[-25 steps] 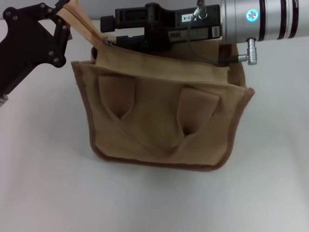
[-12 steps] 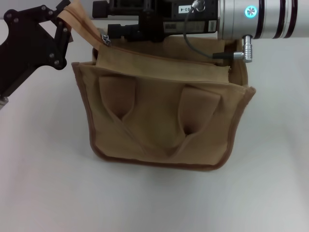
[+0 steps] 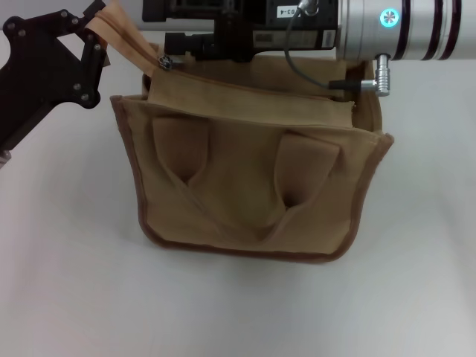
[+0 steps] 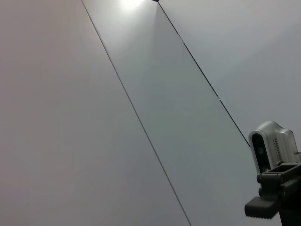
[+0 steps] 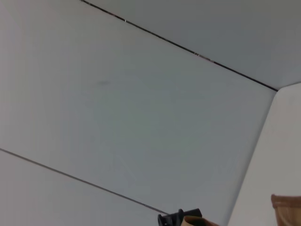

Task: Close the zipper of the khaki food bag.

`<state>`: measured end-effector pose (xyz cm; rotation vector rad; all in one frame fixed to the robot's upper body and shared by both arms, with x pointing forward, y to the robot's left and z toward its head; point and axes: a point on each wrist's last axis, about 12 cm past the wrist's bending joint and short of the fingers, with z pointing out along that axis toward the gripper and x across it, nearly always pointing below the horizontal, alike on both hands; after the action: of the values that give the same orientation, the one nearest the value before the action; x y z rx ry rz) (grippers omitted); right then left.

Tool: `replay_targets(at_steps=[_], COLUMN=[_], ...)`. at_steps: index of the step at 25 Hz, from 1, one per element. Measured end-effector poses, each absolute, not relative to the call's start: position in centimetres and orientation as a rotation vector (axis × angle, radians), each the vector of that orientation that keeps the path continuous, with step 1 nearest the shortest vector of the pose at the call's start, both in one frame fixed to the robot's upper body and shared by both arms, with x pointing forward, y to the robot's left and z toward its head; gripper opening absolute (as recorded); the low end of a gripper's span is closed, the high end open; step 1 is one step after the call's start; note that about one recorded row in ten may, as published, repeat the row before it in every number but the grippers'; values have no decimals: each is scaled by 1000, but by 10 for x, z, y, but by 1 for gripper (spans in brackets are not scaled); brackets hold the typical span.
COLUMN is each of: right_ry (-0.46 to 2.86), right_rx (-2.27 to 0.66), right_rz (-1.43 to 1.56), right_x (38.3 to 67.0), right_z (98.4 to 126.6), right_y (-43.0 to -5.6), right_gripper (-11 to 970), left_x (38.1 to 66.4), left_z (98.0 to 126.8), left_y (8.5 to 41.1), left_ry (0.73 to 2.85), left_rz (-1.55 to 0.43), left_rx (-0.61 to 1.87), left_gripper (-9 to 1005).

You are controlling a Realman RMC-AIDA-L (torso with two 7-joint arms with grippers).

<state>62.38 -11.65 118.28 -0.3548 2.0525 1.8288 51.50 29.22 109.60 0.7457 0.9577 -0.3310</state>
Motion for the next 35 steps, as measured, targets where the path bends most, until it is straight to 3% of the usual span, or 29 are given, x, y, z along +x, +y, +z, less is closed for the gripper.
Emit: replay_targets(at_steps=[7,18,25,35], right_ry=[1913,1659,1492,1217], right_rx=[-451,-865,-1248,-1400], right_rz=[1775,1313,883,695], right_x=[624,633,633,625], right_z=[1190,1209,1209,1213], right_y=[-132,-178,-162,-158], right_gripper=[774,773,773,773], left_x=[516,514,514,515], left_z=[1095,1094,1094,1093], left_y=[292,293,293,294], left_ry=[965,972,974,986], left_rz=[-327,-329,-329,-322], left_rx=[745,741,738,738], left_gripper=[17,17,16,16])
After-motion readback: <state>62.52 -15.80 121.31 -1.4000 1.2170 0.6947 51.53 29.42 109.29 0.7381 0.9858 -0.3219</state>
